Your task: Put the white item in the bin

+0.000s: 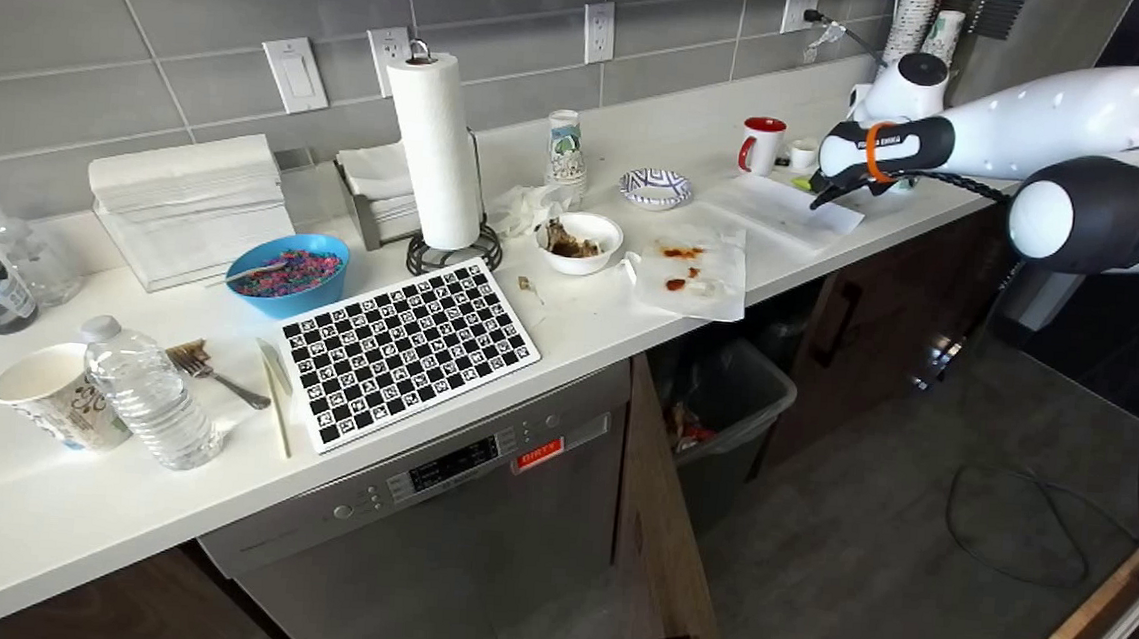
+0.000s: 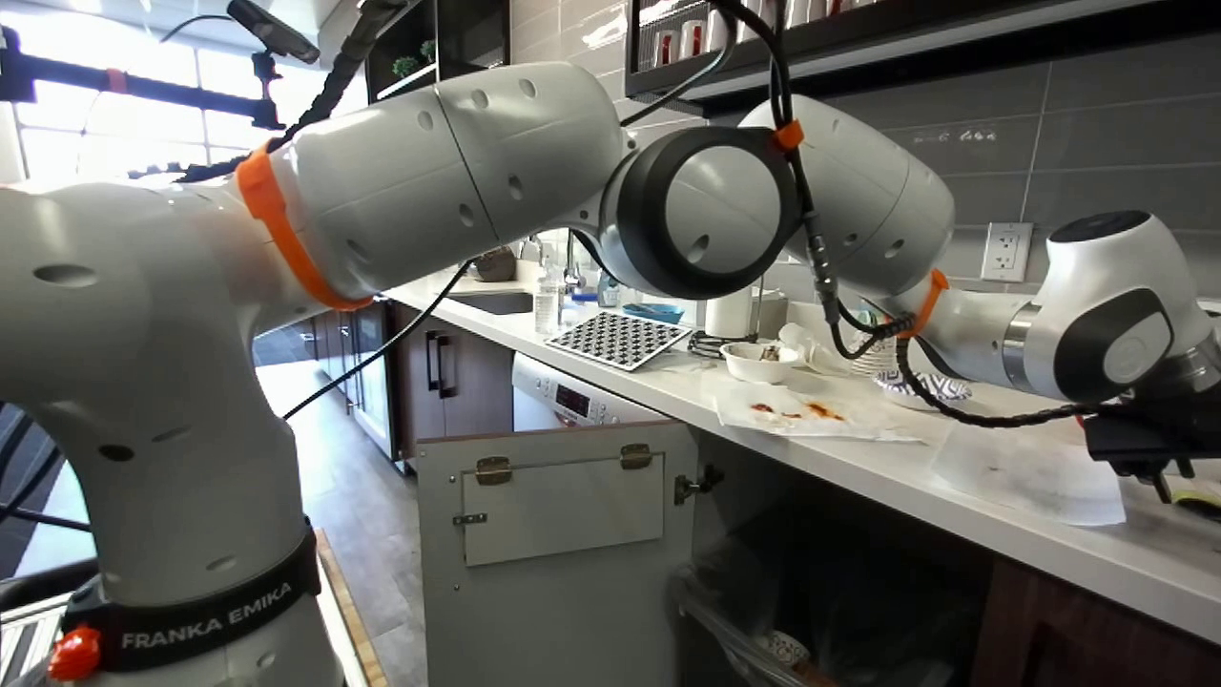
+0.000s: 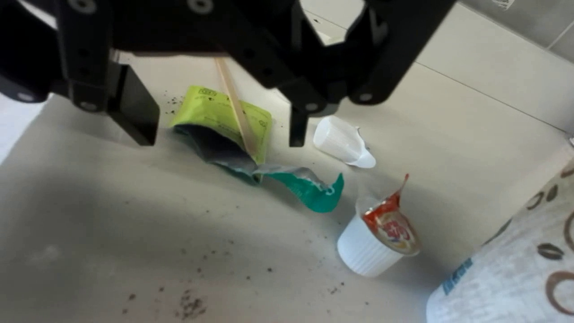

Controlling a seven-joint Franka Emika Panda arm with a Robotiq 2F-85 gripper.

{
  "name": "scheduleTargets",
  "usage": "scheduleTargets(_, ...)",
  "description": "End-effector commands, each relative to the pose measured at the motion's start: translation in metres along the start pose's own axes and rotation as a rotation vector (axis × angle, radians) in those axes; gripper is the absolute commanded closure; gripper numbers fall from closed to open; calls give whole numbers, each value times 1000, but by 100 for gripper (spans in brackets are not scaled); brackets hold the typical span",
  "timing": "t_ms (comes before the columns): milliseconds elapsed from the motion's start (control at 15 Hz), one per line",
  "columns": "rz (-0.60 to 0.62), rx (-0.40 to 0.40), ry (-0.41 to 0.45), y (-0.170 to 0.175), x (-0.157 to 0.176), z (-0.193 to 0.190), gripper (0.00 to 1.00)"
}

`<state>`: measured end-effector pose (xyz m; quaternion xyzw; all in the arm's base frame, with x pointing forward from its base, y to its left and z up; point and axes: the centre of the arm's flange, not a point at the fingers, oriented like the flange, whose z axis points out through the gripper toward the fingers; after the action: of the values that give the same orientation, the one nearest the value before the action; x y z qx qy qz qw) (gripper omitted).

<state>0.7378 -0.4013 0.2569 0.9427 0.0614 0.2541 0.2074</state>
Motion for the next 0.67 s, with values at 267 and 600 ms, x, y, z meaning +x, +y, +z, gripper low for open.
scheduleTargets(267,6,24,-6,3,6,21,80)
scheduleTargets(600,-7,47,-42,4,1,24,100)
